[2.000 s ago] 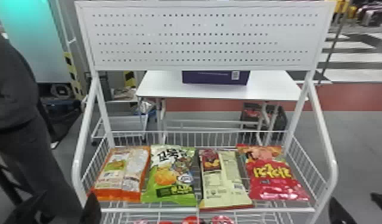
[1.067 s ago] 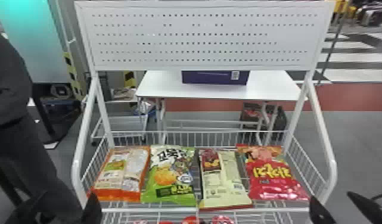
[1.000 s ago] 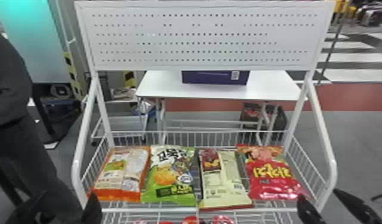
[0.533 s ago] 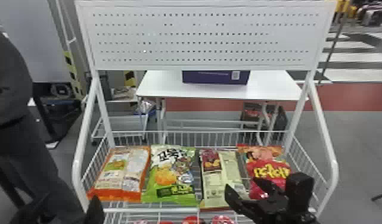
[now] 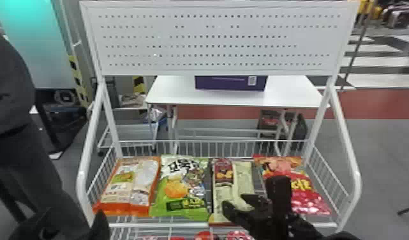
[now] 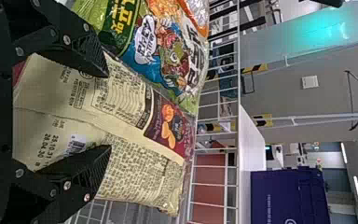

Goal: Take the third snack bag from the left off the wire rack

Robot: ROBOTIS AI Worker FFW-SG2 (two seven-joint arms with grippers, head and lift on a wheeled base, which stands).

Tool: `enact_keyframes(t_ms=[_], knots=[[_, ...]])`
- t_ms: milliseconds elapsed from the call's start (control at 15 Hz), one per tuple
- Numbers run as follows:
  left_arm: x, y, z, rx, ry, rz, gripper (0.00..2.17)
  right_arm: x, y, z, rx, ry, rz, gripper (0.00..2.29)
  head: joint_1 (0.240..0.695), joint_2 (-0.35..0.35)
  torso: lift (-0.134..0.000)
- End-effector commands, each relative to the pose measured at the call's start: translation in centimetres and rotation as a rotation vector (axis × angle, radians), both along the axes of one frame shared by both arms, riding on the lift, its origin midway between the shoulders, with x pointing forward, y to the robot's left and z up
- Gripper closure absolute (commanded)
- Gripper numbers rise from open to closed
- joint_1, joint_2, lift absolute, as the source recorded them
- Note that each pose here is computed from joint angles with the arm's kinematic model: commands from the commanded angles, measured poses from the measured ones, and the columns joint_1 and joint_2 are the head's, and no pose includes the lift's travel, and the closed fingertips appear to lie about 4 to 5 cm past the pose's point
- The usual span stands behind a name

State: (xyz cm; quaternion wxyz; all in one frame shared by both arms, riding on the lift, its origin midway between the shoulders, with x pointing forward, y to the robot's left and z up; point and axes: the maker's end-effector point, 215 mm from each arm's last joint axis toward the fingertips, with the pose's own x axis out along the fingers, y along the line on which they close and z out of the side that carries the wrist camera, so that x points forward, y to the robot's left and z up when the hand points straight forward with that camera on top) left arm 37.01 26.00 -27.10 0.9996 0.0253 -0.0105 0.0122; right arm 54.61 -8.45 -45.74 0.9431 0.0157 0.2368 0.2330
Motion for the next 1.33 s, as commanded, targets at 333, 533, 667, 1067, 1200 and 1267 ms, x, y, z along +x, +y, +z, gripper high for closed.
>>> enact_keyframes(t_ms=[333,533,667,1067,1200,1267], knots=[[0.1,0.1,0.4,0.002,-0.007,0.0,0.15,-0.5,1.0,2.8,0.019,-0.06,0.036,2.24,0.499,0.0,0.0],[-0.1,0.0,0.7,0.001,-0.01,-0.001,0.15,-1.3,0.7,5.2,0.032,-0.107,0.026,2.24,0.499,0.0,0.0],[-0.1,0.0,0.9,0.002,-0.011,-0.003,0.15,-2.1,-0.4,7.6,0.047,-0.149,0.01,2.24,0.499,0.0,0.0],[-0.2,-0.3,1.0,-0.003,-0.011,-0.005,0.15,-9.2,-6.6,15.5,0.103,-0.34,-0.06,2.24,0.499,0.0,0.0],[-0.2,-0.3,1.0,-0.004,-0.011,-0.006,0.15,-11.6,-10.0,16.2,0.11,-0.38,-0.11,2.24,0.499,0.0,0.0],[-0.2,-0.3,1.0,-0.003,-0.011,-0.005,0.15,-13.0,-11.9,16.5,0.112,-0.398,-0.14,2.24,0.499,0.0,0.0]])
